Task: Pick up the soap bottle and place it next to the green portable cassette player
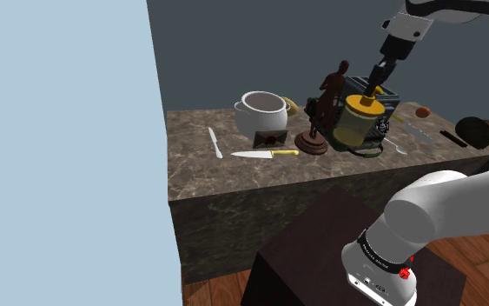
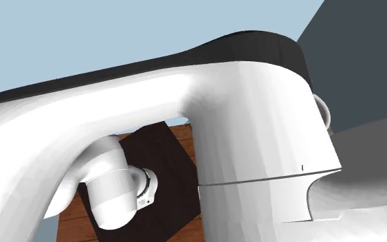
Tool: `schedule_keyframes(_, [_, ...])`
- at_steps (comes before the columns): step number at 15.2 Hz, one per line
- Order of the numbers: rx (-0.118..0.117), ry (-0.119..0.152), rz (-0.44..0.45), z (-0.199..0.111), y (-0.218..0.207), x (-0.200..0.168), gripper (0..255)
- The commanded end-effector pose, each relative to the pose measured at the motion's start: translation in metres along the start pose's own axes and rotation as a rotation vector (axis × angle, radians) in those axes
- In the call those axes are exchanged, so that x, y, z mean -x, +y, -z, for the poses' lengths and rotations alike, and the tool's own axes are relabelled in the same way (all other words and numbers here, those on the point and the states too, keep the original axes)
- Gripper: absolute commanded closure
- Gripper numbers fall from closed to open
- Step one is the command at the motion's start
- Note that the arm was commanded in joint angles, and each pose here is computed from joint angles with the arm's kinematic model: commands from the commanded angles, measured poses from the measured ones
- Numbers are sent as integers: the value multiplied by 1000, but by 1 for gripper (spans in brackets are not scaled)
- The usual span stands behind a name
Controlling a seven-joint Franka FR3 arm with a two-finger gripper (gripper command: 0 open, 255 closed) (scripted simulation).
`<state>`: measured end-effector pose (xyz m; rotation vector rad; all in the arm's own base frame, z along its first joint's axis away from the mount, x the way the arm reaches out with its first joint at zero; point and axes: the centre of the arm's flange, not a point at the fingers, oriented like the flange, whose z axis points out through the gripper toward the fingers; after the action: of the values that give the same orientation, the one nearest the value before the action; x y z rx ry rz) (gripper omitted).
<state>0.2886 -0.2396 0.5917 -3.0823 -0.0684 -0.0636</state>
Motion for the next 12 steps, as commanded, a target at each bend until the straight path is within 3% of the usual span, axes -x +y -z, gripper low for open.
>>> schedule_keyframes(1, [1,1,0,-10,1,0,255])
schedule_keyframes(12, [1,1,0,-68,4,3,255])
